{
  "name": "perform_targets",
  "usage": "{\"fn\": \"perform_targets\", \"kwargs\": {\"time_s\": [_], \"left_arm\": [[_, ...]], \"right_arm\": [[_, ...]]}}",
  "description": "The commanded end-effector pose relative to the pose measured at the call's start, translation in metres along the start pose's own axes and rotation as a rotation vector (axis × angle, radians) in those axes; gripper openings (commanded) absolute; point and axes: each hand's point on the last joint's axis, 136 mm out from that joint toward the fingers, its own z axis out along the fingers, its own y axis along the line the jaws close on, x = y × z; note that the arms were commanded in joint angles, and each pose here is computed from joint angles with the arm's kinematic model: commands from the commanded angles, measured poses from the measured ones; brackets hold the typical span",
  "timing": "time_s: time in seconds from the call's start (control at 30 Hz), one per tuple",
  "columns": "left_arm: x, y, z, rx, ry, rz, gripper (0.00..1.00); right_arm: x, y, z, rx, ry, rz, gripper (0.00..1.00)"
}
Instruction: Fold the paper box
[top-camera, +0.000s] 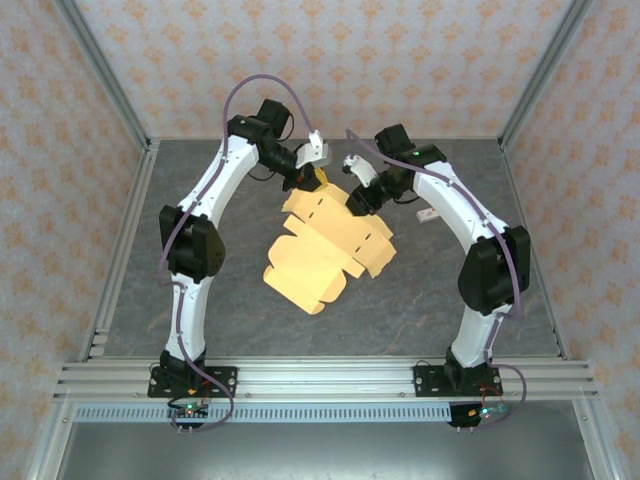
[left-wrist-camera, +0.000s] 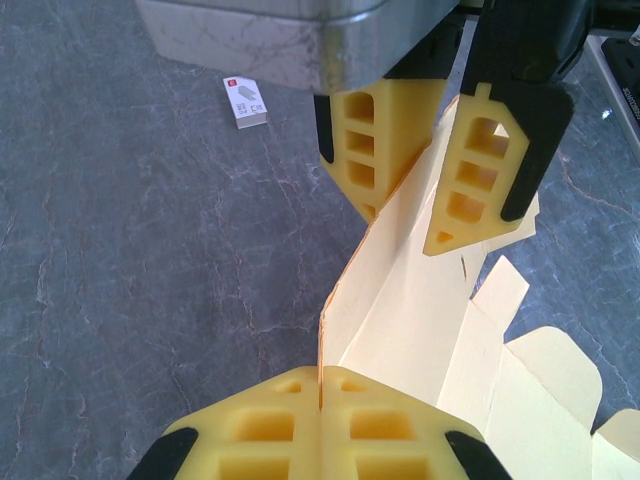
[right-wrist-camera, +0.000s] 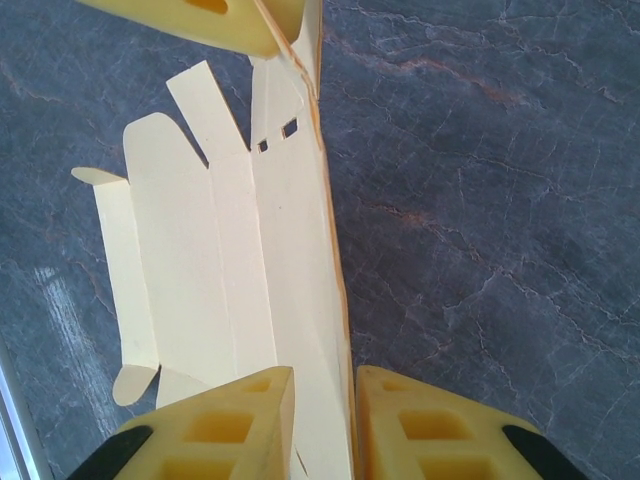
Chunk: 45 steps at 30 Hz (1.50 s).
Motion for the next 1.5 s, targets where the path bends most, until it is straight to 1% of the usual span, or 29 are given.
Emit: {"fn": "perform_targets", "kwargs": {"time_s": [0.0, 0.07, 0.17, 0.23, 0.3, 0.43, 0.5, 0.57, 0.7, 0.97, 1.17, 1.37, 1.47], "left_arm": [[-0.01, -0.004, -0.003, 0.009, -0.019, 0.016, 0.0], [-0.011, -0.004, -0.003, 0.008, -0.021, 0.016, 0.0], [-0.011, -0.004, -0.003, 0.007, -0.02, 0.016, 0.0], [-0.011, -0.004, -0.004, 0.005, -0.02, 0.017, 0.0], [-0.012, -0.004, -0.004, 0.003, -0.021, 0.016, 0.0], [-0.012, -0.003, -0.004, 0.002, -0.021, 0.017, 0.0], [-0.012, -0.004, -0.004, 0.002, -0.021, 0.016, 0.0], [-0.01, -0.003, -0.003, 0.003, -0.019, 0.012, 0.0], [-0.01, -0.003, -0.003, 0.002, -0.016, 0.01, 0.0], [-0.01, -0.004, -0.003, 0.006, -0.018, 0.012, 0.0], [-0.007, -0.004, 0.0, 0.011, -0.014, 0.007, 0.0], [-0.006, -0.003, 0.001, 0.014, -0.014, 0.006, 0.0], [-0.006, -0.003, 0.001, 0.015, -0.014, 0.005, 0.0]], "right_arm": [[0.001, -0.003, 0.007, 0.014, 0.012, -0.024, 0.23], [0.003, -0.005, 0.008, 0.018, 0.017, -0.023, 0.23], [0.004, -0.007, 0.009, 0.026, 0.02, -0.019, 0.17], [0.005, -0.007, 0.01, 0.023, 0.022, -0.017, 0.18], [0.006, -0.008, 0.012, 0.024, 0.025, -0.015, 0.2], [0.007, -0.01, 0.013, 0.031, 0.03, -0.013, 0.2], [0.008, -0.011, 0.014, 0.034, 0.033, -0.013, 0.18], [0.008, -0.012, 0.014, 0.042, 0.034, -0.009, 0.14], [0.007, -0.013, 0.012, 0.053, 0.029, -0.01, 0.12], [0.001, -0.017, 0.007, 0.084, 0.017, -0.012, 0.23], [-0.004, -0.02, 0.003, 0.113, 0.003, -0.021, 0.24], [-0.006, -0.019, 0.001, 0.108, 0.0, -0.024, 0.21], [-0.008, -0.017, 0.0, 0.097, -0.007, -0.026, 0.24]]}}
